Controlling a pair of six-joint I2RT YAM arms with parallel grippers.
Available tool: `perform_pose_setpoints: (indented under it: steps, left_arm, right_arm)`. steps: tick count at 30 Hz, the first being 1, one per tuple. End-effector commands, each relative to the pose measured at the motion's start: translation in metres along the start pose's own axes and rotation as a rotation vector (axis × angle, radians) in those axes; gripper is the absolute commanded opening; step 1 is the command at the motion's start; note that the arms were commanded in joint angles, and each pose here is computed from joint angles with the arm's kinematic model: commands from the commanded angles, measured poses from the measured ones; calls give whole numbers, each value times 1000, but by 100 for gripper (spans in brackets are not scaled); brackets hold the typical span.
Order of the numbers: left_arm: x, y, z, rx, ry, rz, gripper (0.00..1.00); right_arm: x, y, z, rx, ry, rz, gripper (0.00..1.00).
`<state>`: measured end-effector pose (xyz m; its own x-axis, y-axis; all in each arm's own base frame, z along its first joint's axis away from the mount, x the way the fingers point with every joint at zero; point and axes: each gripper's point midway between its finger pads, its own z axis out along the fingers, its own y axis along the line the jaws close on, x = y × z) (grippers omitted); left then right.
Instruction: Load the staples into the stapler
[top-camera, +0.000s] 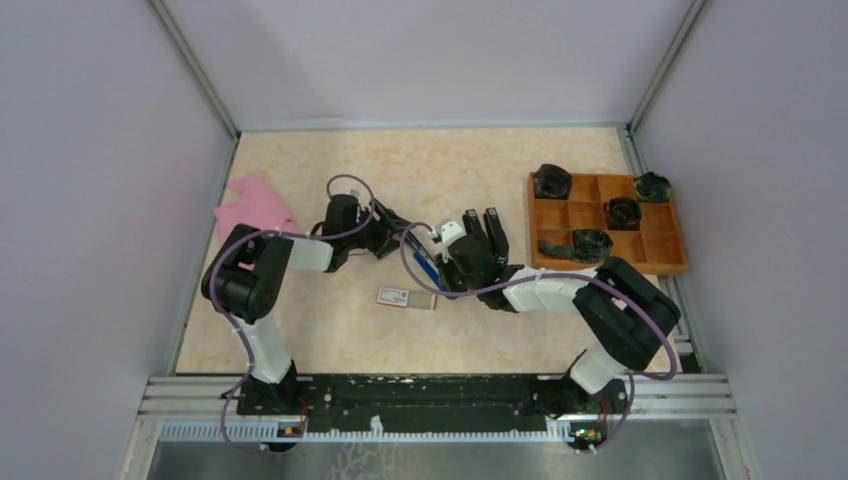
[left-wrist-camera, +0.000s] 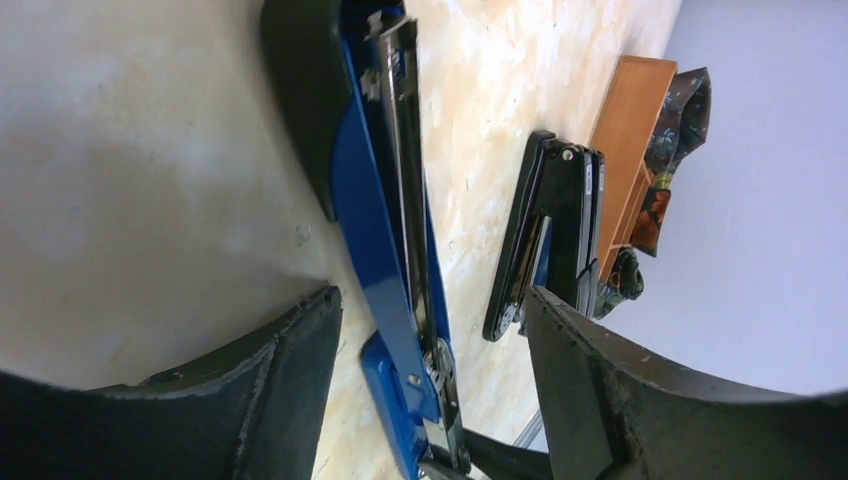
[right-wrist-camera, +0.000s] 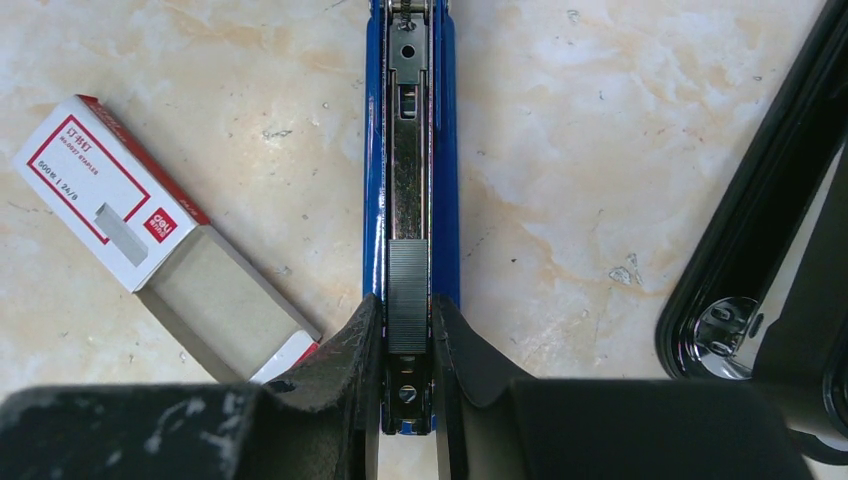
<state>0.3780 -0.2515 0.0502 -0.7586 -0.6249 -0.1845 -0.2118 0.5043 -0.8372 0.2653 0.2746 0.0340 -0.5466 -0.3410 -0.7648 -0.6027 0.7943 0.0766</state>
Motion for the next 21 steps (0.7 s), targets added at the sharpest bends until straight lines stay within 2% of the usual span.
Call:
perform_pose_setpoints:
  steps: [1, 8, 12, 21]
  left_arm:
    - [-4, 1, 13, 40, -20, -25, 71]
    - [-19, -11, 14, 145, -99, 40, 58]
    - [-35, -35, 6, 207, -174, 148, 54]
    - [-51, -64, -6, 277, -264, 366, 52]
  right_arm:
    - [-25, 20, -3, -83, -90, -24, 0]
    - [-23, 19, -2, -77, -89, -35, 0]
    - [-21, 19, 0, -77, -80, -41, 0]
    - [-20, 19, 1, -73, -86, -43, 0]
